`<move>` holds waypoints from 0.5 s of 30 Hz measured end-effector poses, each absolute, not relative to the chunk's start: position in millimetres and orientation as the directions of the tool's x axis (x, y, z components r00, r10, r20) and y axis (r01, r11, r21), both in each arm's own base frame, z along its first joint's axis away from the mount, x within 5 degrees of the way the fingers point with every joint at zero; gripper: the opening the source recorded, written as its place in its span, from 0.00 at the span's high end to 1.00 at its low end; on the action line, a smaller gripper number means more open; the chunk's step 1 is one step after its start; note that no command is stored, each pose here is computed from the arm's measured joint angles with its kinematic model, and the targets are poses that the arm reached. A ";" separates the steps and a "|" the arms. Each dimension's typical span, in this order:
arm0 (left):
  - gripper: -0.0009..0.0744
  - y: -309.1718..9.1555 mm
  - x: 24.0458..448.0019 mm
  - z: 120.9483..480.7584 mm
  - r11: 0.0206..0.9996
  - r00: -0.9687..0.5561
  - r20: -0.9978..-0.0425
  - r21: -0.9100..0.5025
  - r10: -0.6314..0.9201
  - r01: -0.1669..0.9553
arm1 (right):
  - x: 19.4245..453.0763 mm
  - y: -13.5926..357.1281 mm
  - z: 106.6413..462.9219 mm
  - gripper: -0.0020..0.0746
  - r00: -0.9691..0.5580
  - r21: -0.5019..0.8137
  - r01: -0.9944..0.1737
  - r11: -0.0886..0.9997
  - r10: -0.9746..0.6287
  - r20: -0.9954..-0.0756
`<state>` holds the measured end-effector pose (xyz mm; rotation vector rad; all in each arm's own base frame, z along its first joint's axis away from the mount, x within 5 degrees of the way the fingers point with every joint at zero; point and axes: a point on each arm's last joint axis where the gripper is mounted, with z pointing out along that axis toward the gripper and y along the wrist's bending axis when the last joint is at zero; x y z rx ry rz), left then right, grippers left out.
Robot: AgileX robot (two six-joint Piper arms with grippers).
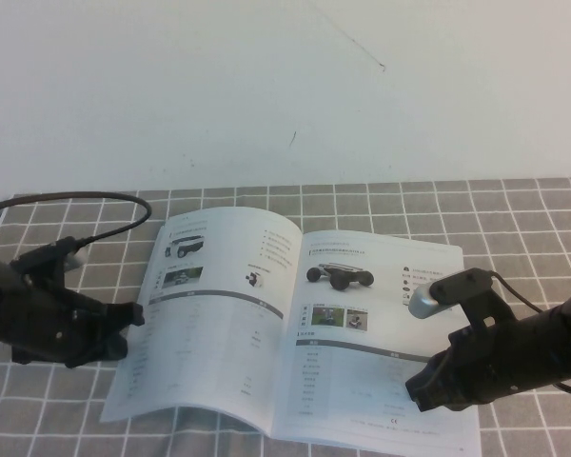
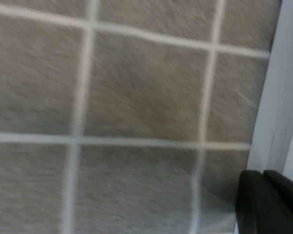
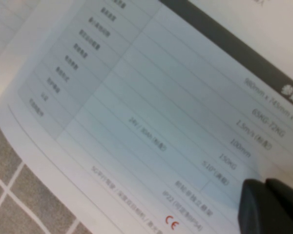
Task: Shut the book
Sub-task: 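Close the open booklet and leave it lying on the table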
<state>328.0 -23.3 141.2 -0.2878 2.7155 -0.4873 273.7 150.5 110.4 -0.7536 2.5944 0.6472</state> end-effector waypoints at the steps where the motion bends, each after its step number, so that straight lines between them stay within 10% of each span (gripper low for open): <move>1: 0.99 -25.3 327.3 141.5 0.913 -0.917 -0.306 -0.388 -0.257 -0.127 | 273.6 150.6 110.4 0.98 -0.792 0.326 -0.573 0.752 -0.407 -0.454; 15: 0.99 -67.3 327.3 167.4 0.542 -0.930 -0.190 -0.840 -0.314 -0.011 | 273.3 150.9 110.5 0.98 -0.793 0.330 -0.574 0.749 -0.408 -0.453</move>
